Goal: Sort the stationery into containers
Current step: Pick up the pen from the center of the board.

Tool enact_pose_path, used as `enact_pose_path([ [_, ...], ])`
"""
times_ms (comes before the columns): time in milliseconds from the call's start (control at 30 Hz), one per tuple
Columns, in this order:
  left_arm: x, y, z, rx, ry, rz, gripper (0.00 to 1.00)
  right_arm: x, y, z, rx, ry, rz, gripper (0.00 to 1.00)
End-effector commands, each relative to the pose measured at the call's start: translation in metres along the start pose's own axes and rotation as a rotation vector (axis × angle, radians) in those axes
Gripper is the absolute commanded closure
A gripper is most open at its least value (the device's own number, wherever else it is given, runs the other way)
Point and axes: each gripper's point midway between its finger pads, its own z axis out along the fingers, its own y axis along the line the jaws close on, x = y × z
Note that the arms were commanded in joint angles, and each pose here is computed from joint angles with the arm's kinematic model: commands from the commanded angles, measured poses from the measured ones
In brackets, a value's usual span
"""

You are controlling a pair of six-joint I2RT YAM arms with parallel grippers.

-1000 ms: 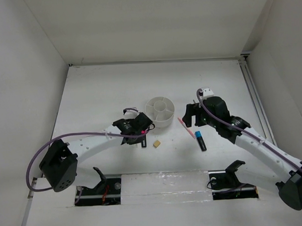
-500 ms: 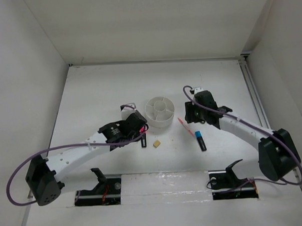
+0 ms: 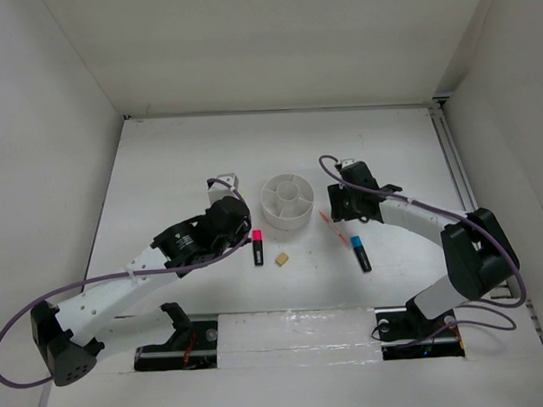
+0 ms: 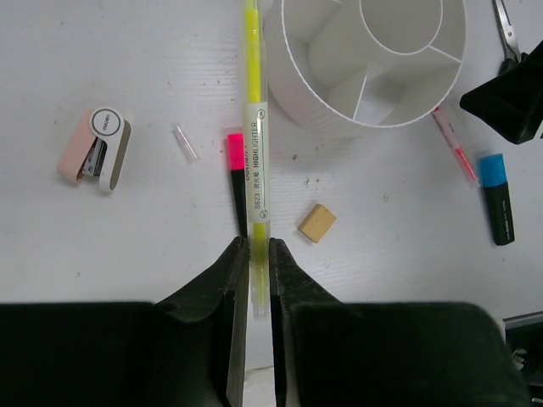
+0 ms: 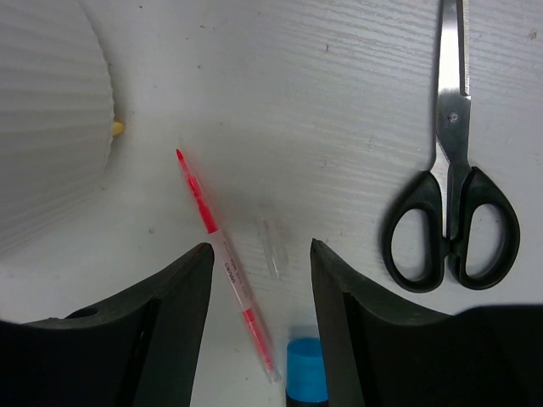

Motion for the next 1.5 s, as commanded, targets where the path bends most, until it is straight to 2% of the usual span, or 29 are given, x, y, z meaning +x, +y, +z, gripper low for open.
enact_pose_path([
  [0,-0.015,-0.006,-0.008,0.031,-0.049,0.013,1.0,-0.019,-0.003,0.003,0.03,-0.029,0.008,0.45],
  [300,-0.021,-0.004,-0.014,0.056,-0.095,-0.003,1.0,-0.007,-0.011,0.01,0.077,0.013,0.012,0.49],
  [333,-0.022,-0.004,-0.015,0.065,-0.104,-0.009,1.0,-0.004,-0.012,0.013,0.08,0.025,0.011,0.53],
  [667,-0.023,-0.009,-0.021,0.114,-0.109,-0.015,1.0,0.014,-0.005,0.023,0.109,0.085,-0.005,0.56],
  [1000,-0.024,-0.01,-0.025,0.133,-0.118,-0.013,1.0,0.02,-0.004,0.026,0.127,0.124,-0.001,0.77],
  [1100,-0.024,-0.01,-0.025,0.133,-0.118,-0.013,1.0,0.02,-0.002,0.026,0.131,0.121,0.0,0.91],
  [1133,-0.024,-0.01,-0.025,0.133,-0.118,-0.013,1.0,0.02,-0.002,0.026,0.131,0.121,0.0,1.0],
  [1167,-0.024,-0.01,-0.025,0.132,-0.118,-0.004,1.0,0.02,-0.002,0.026,0.131,0.121,0.0,1.0],
  [1300,-0.023,-0.012,-0.024,0.142,-0.11,0.008,1.0,0.003,-0.006,0.013,0.165,0.059,0.045,1.0],
  [1467,-0.023,-0.026,-0.027,0.223,-0.107,0.032,1.0,-0.045,-0.009,-0.027,0.195,-0.112,0.107,1.0],
])
